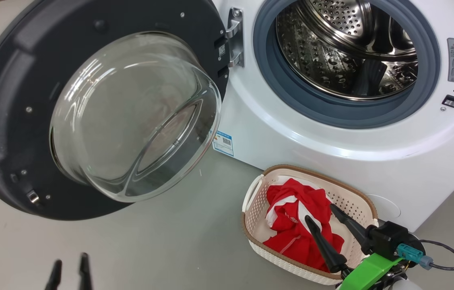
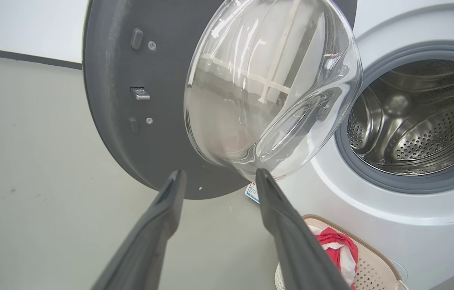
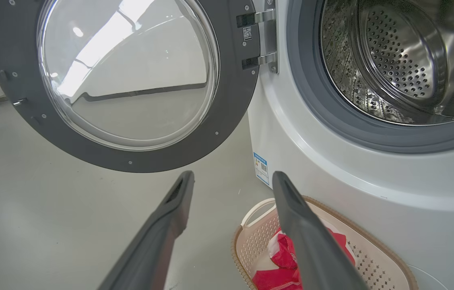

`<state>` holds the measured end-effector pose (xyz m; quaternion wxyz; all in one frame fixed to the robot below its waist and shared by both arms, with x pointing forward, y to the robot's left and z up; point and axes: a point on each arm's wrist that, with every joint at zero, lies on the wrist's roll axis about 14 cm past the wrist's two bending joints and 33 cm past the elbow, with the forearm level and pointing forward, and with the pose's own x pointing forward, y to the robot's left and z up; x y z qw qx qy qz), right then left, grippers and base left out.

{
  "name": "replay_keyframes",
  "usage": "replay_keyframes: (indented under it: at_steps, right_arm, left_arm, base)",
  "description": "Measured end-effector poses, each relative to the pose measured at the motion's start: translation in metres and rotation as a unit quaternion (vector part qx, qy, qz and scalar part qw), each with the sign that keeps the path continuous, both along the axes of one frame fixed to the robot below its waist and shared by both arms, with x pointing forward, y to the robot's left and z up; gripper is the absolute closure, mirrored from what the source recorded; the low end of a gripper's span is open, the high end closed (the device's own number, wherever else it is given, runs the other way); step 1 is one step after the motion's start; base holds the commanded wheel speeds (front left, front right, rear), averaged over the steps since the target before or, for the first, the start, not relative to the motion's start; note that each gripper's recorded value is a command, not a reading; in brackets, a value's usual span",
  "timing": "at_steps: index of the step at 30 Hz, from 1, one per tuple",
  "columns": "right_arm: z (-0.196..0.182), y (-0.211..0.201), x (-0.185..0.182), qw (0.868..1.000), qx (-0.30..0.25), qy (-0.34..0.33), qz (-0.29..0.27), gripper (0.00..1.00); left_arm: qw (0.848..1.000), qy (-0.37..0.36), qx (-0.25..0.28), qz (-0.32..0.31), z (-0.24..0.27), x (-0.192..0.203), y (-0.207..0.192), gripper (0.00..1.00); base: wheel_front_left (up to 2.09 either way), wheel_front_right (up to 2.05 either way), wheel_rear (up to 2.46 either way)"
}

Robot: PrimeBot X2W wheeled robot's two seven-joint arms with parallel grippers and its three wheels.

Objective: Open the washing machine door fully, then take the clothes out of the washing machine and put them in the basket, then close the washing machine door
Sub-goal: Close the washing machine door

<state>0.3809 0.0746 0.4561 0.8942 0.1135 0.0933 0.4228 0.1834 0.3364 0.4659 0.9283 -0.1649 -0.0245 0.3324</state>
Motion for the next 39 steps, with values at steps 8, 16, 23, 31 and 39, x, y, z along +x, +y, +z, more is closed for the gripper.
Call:
replay_keyframes:
  at_steps: [8, 16, 23, 31, 39]
  right_arm:
    - [0.001, -0.007, 0.004, 1.0, 0.006, 0.003, -0.019, 0.0]
    - [-0.007, -0.018, 0.004, 0.999, 0.01, 0.019, -0.041, 0.0]
    - [-0.016, -0.027, 0.007, 0.998, 0.007, 0.028, -0.056, 0.0]
    - [-0.027, -0.033, 0.015, 0.997, 0.002, 0.036, -0.065, 0.0]
    - [-0.034, -0.032, 0.023, 0.997, 0.005, 0.045, -0.066, 0.0]
  left_arm:
    - [0.99, -0.089, 0.103, 0.028, 0.082, 0.006, 0.042, 1.0]
    - [0.945, -0.207, 0.25, 0.047, 0.217, 0.013, 0.096, 1.0]
    - [0.92, -0.294, 0.249, 0.071, 0.288, 0.014, 0.146, 1.0]
    - [0.949, -0.297, 0.054, 0.087, 0.261, 0.046, 0.217, 1.0]
    - [0.969, -0.168, -0.179, 0.025, 0.185, 0.088, 0.227, 1.0]
  base:
    - [0.0, 0.0, 0.0]
    - [0.0, 0.0, 0.0]
    - [0.0, 0.0, 0.0]
    - [0.0, 0.0, 0.0]
    - [0.0, 0.0, 0.0]
